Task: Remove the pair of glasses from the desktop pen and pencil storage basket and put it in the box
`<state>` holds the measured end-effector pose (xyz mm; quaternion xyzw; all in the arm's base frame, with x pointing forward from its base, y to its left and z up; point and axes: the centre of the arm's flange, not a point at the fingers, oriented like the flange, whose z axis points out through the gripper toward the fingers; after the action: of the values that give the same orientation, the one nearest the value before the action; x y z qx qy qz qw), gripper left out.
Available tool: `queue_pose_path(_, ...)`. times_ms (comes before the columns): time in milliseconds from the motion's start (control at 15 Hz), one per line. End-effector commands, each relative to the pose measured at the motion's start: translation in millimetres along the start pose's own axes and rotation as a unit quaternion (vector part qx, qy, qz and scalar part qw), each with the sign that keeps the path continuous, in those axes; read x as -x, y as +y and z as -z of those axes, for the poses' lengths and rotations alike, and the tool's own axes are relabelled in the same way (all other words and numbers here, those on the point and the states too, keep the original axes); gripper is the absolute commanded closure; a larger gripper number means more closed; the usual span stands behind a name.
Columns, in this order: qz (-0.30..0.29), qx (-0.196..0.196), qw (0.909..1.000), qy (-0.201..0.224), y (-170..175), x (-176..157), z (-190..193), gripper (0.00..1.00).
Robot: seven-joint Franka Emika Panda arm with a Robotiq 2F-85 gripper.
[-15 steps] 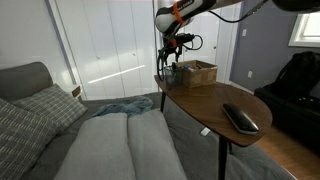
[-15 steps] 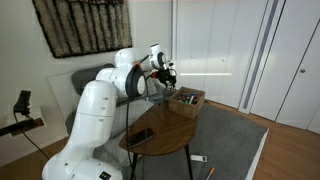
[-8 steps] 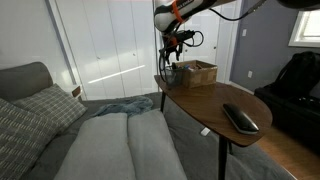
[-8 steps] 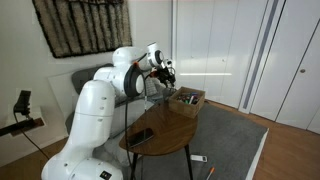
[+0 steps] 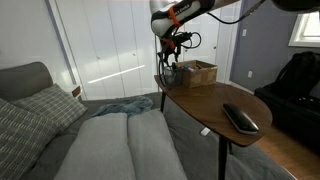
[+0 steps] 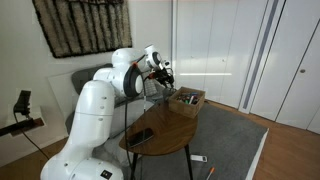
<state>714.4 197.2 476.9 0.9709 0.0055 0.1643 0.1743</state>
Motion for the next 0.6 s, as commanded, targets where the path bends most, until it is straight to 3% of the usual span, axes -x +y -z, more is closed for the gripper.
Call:
queue_pose_path(0, -0.004, 0.039, 0.9992, 0.008, -14, -6, -1, 0.38)
queue_pose_path(267, -0.009, 0.075, 0.9967, 0.029, -18, -13, -2, 0.37)
queue_pose_path(533, -0.007, 0.086, 0.9951, 0.047, -30, -27, -11, 0.32)
